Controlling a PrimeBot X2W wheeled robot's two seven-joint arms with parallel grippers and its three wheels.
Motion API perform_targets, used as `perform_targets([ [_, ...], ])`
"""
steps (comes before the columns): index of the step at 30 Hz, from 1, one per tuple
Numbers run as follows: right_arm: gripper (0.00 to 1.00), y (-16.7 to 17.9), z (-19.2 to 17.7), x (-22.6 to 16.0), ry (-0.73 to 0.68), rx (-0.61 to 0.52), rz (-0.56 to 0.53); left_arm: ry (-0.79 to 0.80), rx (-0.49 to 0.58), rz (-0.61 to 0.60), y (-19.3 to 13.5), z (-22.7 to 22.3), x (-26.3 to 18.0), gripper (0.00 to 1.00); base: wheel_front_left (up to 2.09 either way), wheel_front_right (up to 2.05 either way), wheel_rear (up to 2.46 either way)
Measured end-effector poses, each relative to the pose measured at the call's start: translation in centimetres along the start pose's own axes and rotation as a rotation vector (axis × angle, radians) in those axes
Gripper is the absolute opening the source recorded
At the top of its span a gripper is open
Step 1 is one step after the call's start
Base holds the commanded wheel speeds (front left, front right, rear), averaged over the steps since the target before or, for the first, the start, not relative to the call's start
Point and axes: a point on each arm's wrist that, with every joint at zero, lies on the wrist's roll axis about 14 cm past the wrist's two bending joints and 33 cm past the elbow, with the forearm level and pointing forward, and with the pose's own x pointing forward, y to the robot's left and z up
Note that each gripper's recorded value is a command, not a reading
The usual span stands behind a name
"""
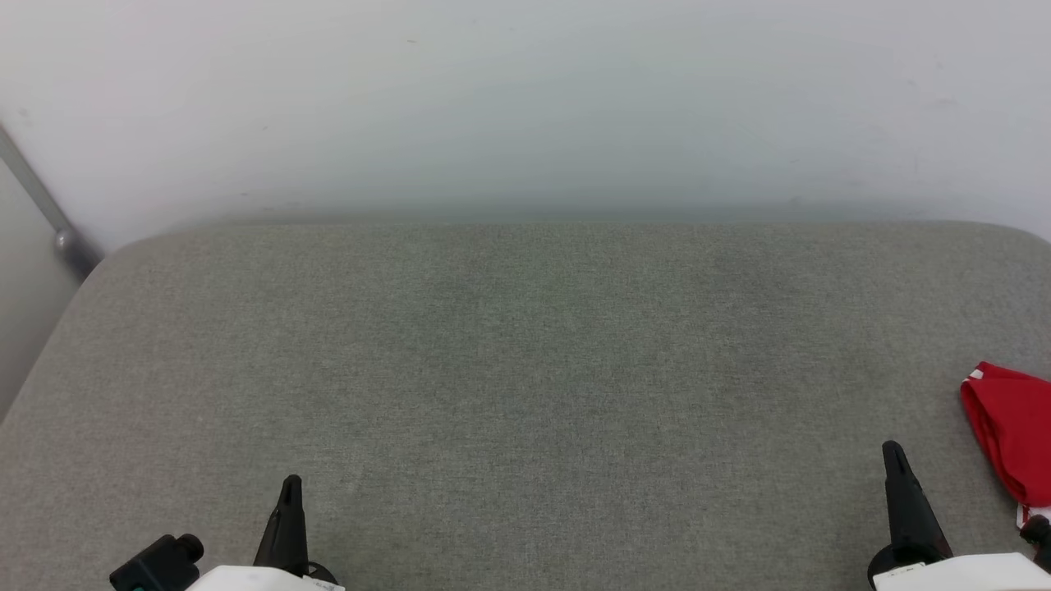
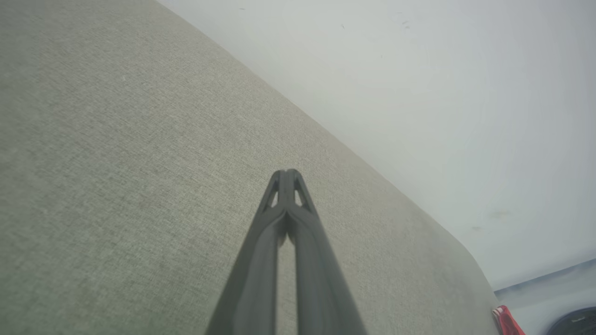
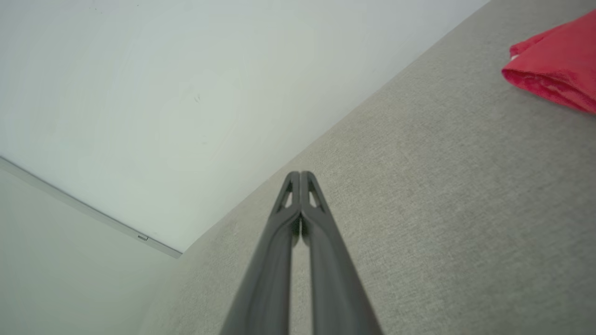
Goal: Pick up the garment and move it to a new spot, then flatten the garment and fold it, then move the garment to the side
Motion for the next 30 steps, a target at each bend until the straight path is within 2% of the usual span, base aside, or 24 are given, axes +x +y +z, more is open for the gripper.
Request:
perform_targets([
  [30,0.00,0.1,0.2,1.9,0.021,0.344,-0.016,0.034,-0.378,-0.020,-0.6,0.4,2.0,0.00,0.00,0.00,0.00],
])
